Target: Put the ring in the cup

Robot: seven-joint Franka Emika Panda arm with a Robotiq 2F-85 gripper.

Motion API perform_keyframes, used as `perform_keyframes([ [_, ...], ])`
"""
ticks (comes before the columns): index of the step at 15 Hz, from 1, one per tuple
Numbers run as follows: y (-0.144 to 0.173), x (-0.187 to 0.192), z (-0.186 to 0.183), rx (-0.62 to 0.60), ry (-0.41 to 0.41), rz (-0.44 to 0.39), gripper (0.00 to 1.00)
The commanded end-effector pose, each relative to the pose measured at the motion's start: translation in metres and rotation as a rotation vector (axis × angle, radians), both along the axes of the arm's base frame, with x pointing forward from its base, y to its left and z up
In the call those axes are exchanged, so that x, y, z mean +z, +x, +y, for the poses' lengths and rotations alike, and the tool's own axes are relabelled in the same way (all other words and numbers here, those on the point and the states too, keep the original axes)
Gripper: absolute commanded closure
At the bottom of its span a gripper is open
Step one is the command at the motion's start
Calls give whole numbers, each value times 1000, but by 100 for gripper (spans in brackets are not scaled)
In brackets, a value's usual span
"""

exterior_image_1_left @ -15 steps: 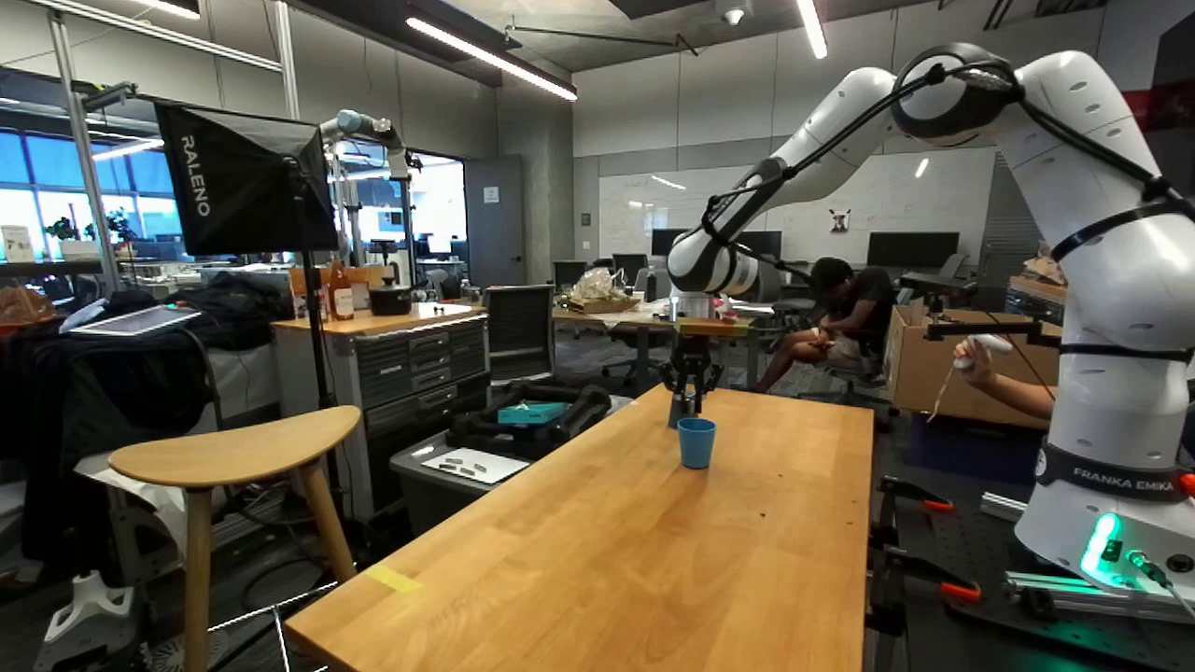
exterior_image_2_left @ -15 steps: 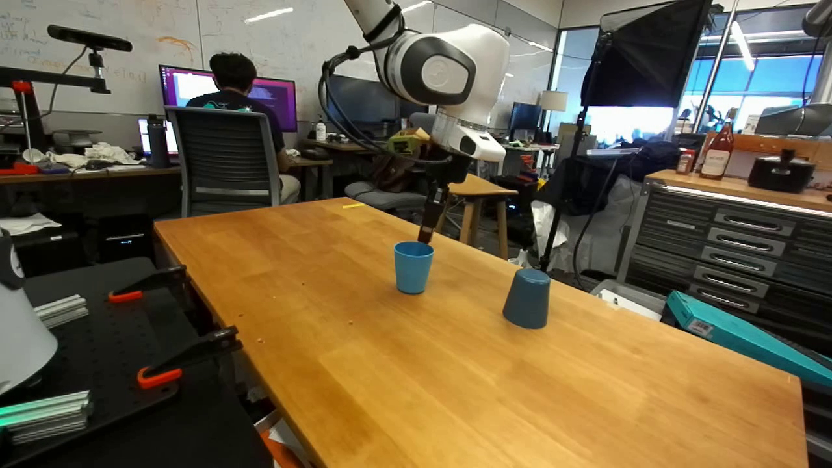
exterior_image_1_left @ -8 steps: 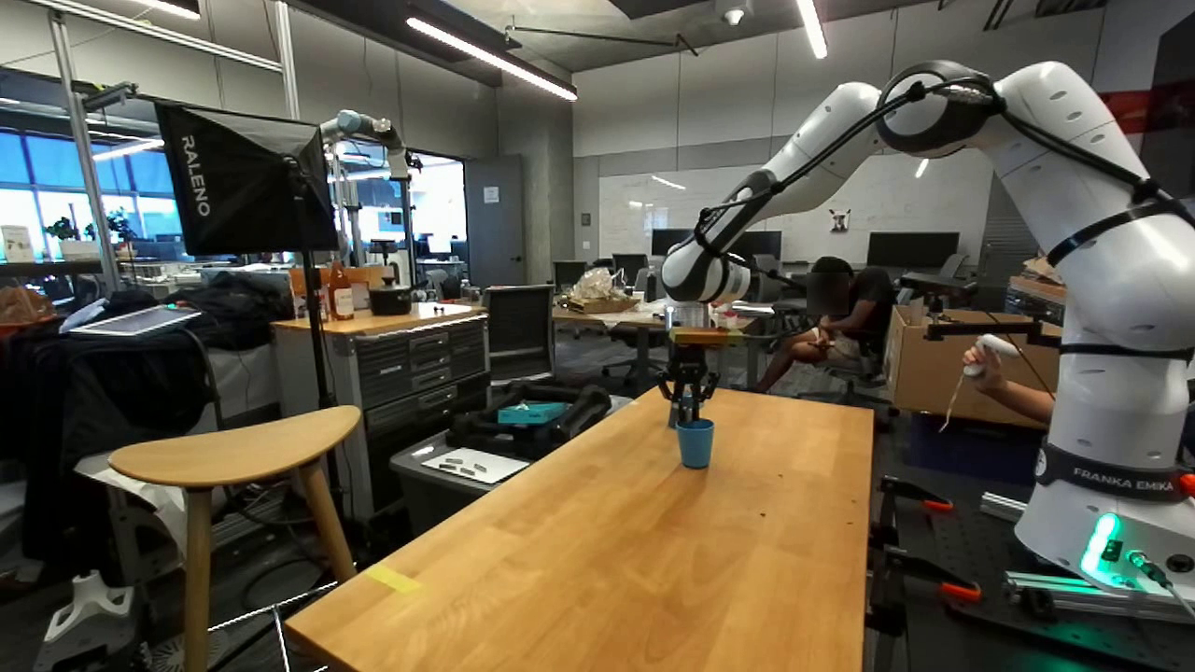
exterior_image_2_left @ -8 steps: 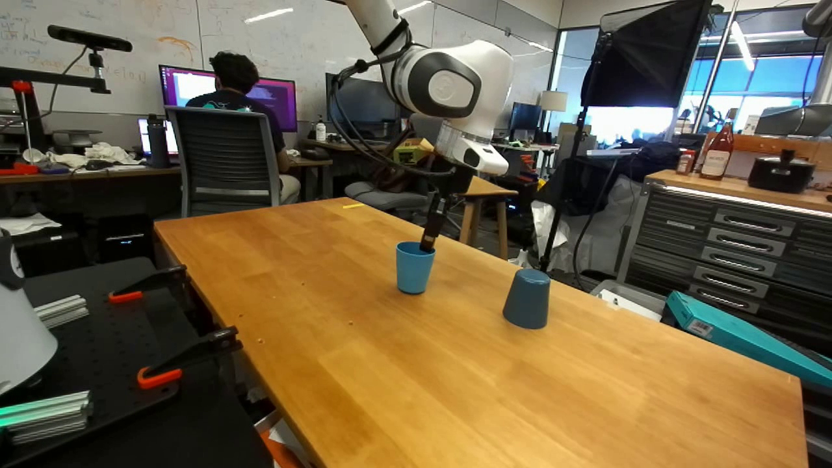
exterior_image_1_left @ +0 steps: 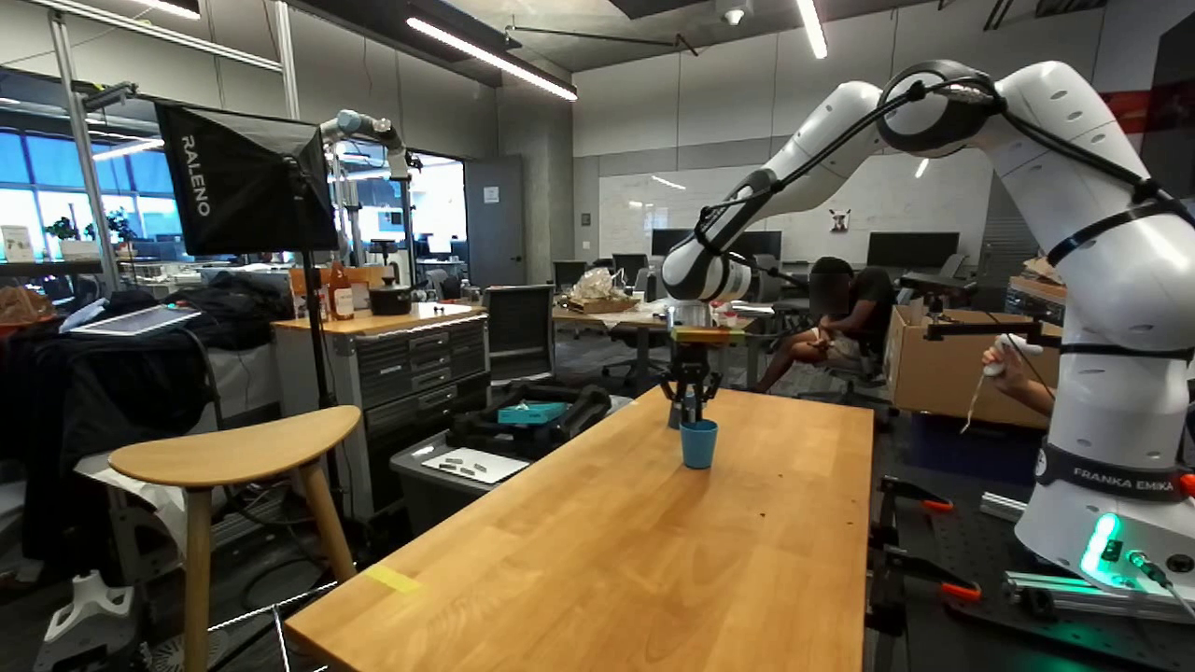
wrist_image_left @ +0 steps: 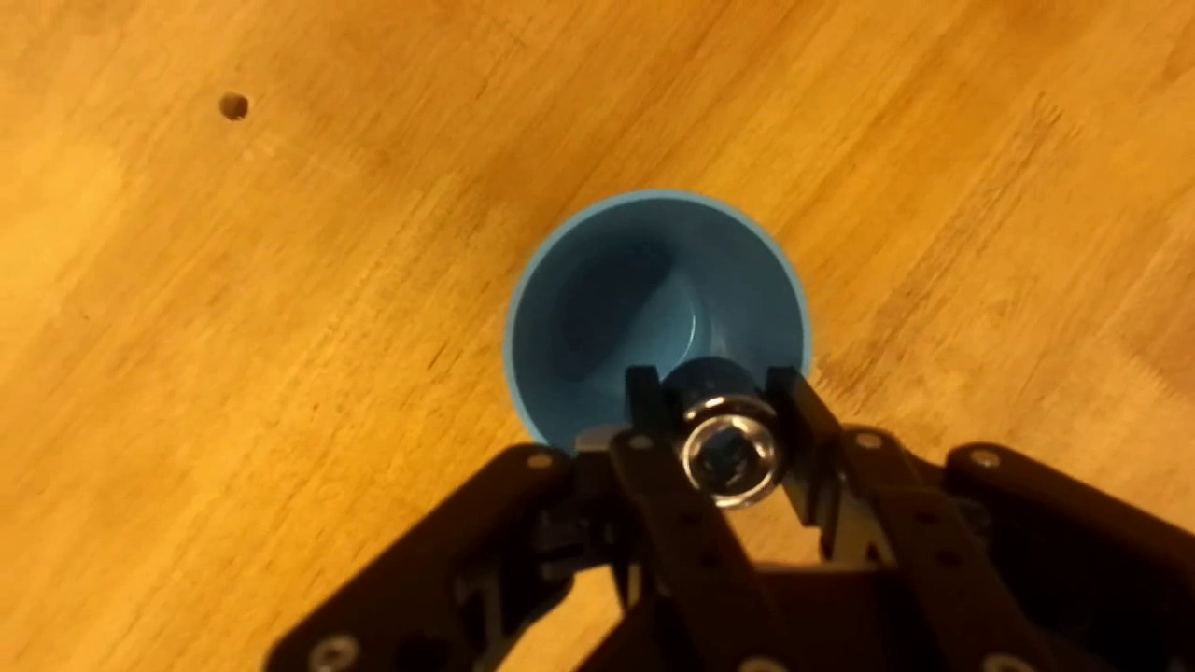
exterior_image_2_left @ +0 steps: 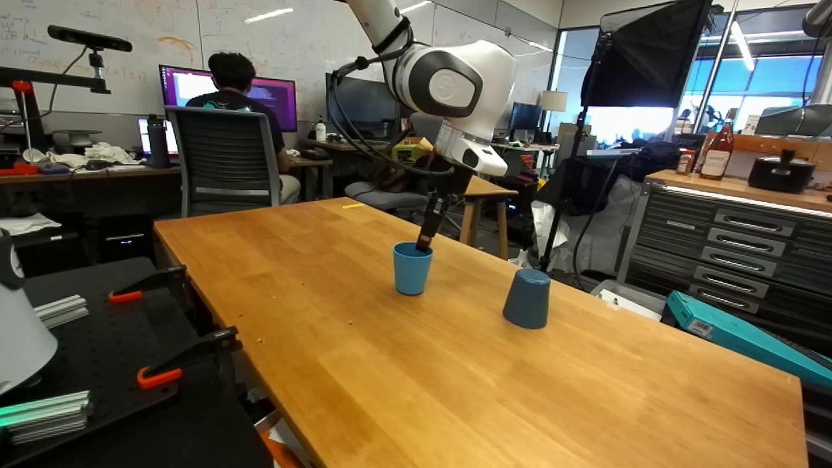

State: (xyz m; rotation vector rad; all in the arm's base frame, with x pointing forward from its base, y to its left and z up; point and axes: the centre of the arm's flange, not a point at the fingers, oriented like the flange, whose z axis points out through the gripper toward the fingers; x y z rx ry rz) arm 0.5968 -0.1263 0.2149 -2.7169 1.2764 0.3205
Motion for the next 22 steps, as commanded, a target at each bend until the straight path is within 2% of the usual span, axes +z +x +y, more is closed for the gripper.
perform_keyframes([
  [1,-14,-6,-11,-24,47,46,91],
  [8,-24,-2,-31,-48,73,70,91],
  [12,-33,0,-28,-43,82,70,91],
  [13,-24,3,-41,-40,84,72,91],
  [16,-36,11,-28,-23,93,68,91],
  [22,-59,55,-9,40,113,17,91],
])
